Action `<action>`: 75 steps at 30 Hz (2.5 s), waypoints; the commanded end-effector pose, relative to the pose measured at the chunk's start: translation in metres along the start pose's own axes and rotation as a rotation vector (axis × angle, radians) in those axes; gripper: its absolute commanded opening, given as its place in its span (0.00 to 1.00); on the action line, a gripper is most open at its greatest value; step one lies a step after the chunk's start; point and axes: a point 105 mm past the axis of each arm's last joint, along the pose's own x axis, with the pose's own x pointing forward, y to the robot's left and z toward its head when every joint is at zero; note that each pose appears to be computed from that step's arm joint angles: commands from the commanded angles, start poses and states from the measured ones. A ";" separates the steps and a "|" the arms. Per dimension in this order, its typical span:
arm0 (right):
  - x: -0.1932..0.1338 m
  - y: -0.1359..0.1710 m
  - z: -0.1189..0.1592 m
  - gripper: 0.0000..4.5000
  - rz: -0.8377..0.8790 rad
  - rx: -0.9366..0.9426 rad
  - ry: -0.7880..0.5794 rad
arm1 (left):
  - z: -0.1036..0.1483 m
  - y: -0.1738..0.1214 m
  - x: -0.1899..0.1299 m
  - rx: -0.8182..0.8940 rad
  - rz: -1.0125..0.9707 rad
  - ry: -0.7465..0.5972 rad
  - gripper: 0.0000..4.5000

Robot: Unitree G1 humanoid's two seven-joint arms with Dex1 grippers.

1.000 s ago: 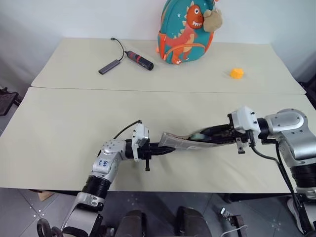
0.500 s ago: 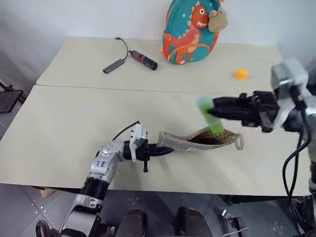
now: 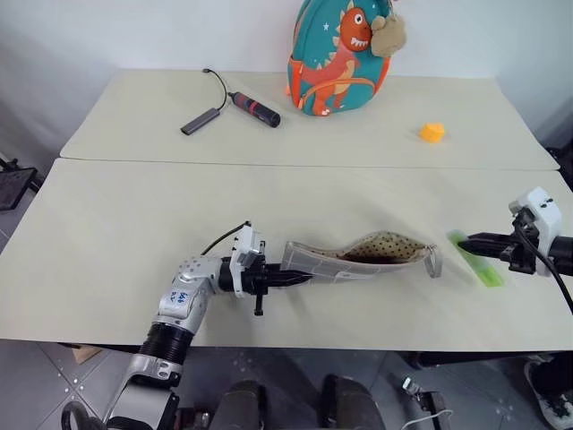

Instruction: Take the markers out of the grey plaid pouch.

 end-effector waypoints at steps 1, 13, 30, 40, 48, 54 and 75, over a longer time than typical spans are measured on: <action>-0.005 -0.008 0.000 0.29 -0.047 0.015 -0.030 | 0.008 -0.001 0.003 0.025 -0.018 -0.022 0.00; -0.045 0.059 0.081 0.73 0.246 -0.413 -0.475 | 0.007 0.004 0.004 0.021 -0.023 -0.008 0.00; 0.001 0.190 0.087 0.01 0.818 -0.777 -0.297 | 0.004 0.005 0.004 0.013 -0.024 0.002 0.00; 0.032 0.186 0.089 0.01 0.727 -0.767 -0.190 | 0.001 0.002 0.005 0.012 -0.018 0.004 0.00; 0.053 0.183 0.080 0.01 0.647 -0.883 -0.062 | 0.000 0.001 0.007 0.008 -0.016 0.000 0.00; 0.071 0.193 0.081 0.01 0.618 -0.941 -0.015 | 0.001 0.003 0.010 0.008 -0.016 -0.009 0.00; 0.102 0.191 0.060 0.42 0.575 -1.023 0.140 | 0.002 0.004 0.011 0.010 -0.007 -0.015 0.00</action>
